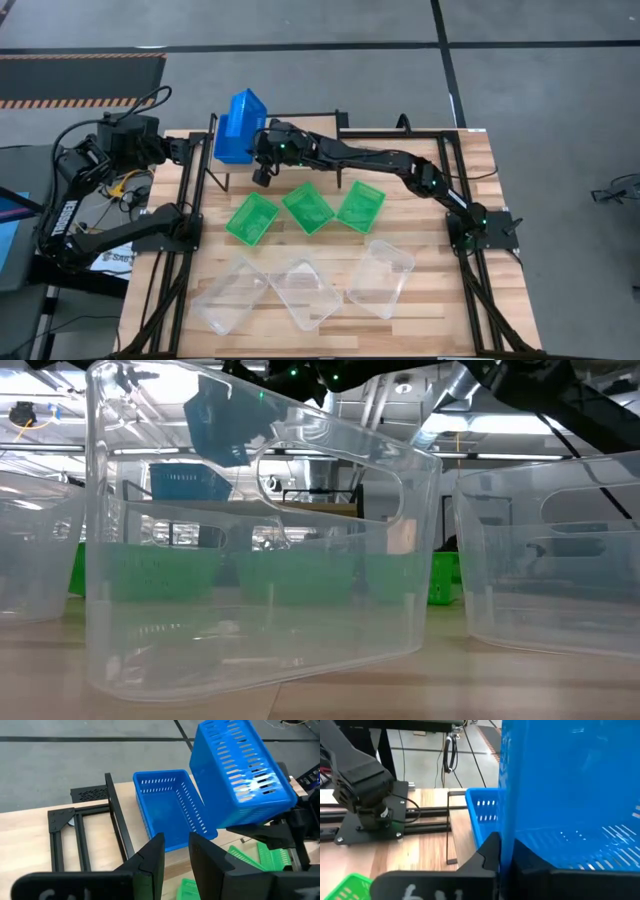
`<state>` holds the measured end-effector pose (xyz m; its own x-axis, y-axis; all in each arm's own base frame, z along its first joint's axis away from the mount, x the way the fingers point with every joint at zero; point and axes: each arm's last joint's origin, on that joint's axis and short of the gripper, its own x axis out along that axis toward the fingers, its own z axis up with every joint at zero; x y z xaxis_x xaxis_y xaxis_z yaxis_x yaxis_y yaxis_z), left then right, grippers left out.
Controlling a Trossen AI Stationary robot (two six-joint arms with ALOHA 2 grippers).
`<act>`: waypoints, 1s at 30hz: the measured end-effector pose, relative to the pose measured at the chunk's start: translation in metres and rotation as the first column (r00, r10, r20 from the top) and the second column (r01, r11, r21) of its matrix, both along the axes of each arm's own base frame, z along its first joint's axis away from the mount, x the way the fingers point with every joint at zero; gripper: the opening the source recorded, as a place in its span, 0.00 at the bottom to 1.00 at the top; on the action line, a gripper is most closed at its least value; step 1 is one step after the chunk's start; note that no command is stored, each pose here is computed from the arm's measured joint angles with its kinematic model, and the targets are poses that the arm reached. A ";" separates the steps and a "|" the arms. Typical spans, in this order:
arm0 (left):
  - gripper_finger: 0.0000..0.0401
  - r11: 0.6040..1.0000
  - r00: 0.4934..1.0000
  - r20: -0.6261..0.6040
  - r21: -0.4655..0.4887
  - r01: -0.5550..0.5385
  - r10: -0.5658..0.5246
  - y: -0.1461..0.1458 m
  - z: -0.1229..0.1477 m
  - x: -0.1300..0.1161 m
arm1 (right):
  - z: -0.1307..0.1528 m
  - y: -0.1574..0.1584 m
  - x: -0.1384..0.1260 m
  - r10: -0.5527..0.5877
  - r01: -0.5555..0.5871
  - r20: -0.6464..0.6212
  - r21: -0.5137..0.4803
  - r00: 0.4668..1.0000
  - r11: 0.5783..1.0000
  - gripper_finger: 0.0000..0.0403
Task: Stack baskets on shelf by color
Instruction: Stack the blue bin on top of the other blue bins on the shelf
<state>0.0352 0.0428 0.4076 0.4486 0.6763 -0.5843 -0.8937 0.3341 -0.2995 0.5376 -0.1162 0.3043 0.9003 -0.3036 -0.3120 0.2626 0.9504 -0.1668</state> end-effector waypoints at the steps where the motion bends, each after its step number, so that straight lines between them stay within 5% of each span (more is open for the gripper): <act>1: 0.19 1.000 1.000 0.000 0.000 0.000 0.000 0.000 0.000 0.000 | 0.000 0.000 0.000 0.000 0.000 -0.002 0.000 1.000 1.000 0.05; 30: 0.19 1.000 1.000 -0.001 0.001 -0.001 0.001 0.000 0.000 0.000 | -0.003 0.001 -0.001 0.007 -0.006 -0.036 0.009 0.999 1.000 0.17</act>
